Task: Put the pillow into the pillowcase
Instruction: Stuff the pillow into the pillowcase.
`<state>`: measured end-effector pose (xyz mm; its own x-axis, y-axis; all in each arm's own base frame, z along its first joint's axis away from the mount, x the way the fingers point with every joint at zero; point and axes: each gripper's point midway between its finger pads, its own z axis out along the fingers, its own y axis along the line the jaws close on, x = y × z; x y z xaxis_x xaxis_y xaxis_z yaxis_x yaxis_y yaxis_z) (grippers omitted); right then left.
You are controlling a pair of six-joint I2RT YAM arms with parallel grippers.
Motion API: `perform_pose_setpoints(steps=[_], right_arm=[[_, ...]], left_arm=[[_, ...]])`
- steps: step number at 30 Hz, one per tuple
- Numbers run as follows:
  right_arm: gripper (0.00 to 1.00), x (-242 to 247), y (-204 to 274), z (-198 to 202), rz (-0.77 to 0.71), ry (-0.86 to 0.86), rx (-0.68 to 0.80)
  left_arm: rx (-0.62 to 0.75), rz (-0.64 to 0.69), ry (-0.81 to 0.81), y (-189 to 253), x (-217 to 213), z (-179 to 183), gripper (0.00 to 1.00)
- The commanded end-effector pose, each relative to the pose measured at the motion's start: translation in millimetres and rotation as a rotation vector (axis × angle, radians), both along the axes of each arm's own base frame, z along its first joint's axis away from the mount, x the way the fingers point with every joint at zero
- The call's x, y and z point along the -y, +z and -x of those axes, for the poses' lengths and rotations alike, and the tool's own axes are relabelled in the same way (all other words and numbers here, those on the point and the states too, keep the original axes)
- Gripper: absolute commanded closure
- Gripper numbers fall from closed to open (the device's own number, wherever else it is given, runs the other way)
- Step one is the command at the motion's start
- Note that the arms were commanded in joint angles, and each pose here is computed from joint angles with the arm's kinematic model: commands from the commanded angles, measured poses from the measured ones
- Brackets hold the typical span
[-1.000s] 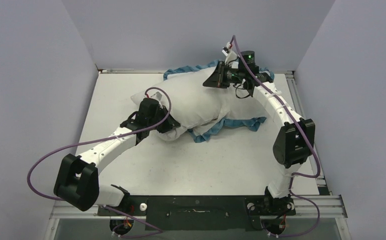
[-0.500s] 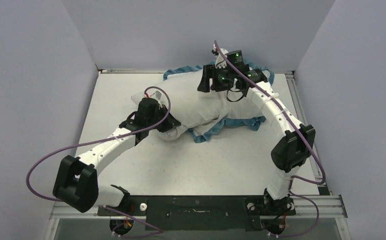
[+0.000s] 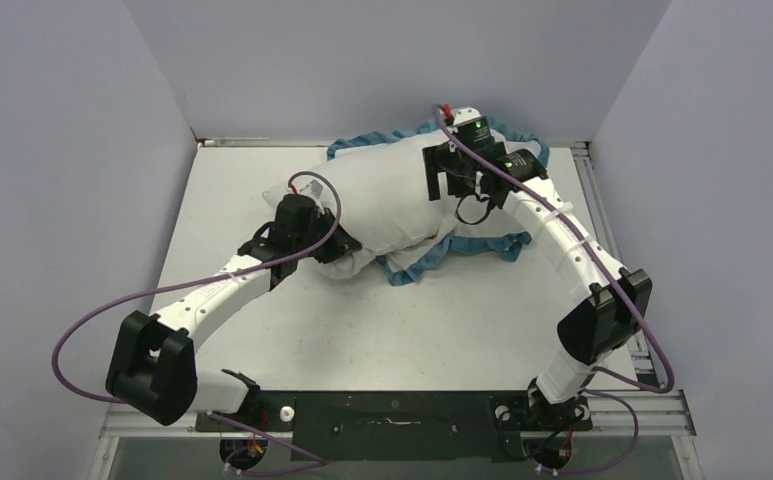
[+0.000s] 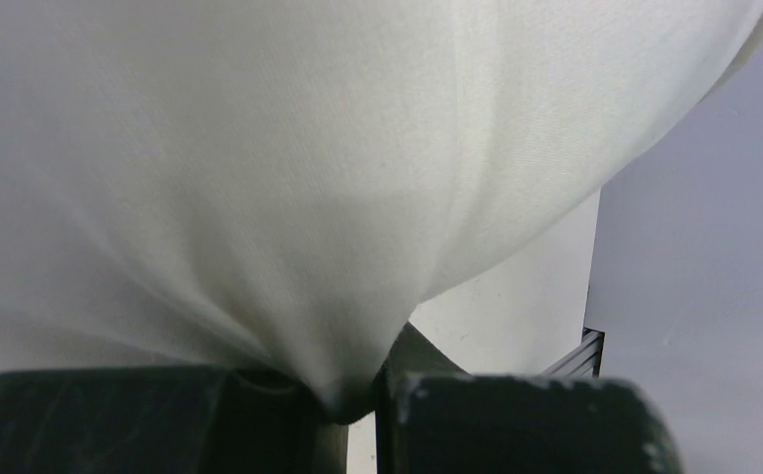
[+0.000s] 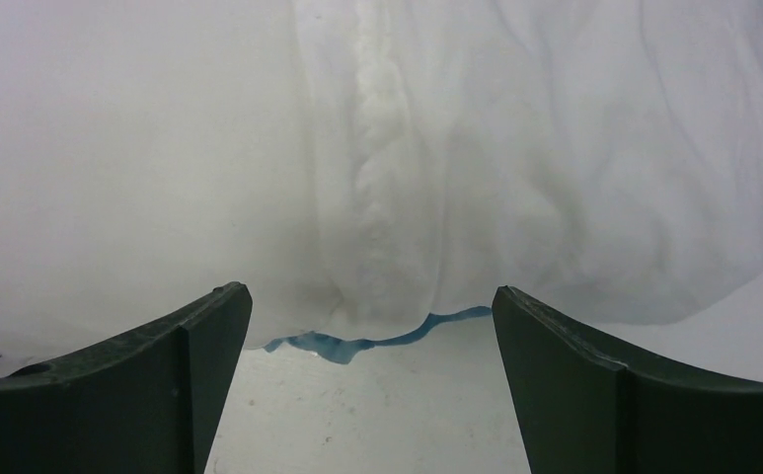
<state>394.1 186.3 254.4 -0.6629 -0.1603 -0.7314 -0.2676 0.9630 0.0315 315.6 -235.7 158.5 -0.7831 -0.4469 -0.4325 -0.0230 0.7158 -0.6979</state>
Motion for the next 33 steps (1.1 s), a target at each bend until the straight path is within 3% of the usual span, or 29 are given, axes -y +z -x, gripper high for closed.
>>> perform_pose_setpoints(steps=[1, 6, 10, 13, 18, 20, 23, 33], right_arm=[[0.1, 15, -15, -22, 0.175, -0.1, 0.045], [0.04, 23, -14, -61, 0.224, -0.211, 0.12], [0.6, 27, -23, -85, 0.046, -0.244, 0.072], [0.93, 34, -27, -95, -0.064, -0.25, 0.039], [0.95, 1, 0, -85, -0.383, -0.017, 0.044], [0.95, -25, 19, -64, -0.558, 0.147, 0.036], [0.95, -47, 29, -38, -0.709, 0.267, 0.005], [0.95, -84, 29, -29, -0.871, 0.49, -0.095]], left_arm=[[0.175, 0.091, -0.025, 61, 11, -19, 1.0], [0.165, 0.094, -0.024, 57, 11, -15, 1.0], [0.166, 0.084, -0.028, 58, 8, -12, 1.0], [0.173, 0.074, -0.027, 61, 5, -9, 1.0], [0.169, 0.071, -0.013, 57, 2, -8, 1.0], [0.167, 0.08, -0.007, 56, 2, -8, 1.0], [0.167, 0.096, -0.004, 57, 3, -11, 1.0], [0.168, 0.117, -0.021, 59, 9, -16, 1.0]])
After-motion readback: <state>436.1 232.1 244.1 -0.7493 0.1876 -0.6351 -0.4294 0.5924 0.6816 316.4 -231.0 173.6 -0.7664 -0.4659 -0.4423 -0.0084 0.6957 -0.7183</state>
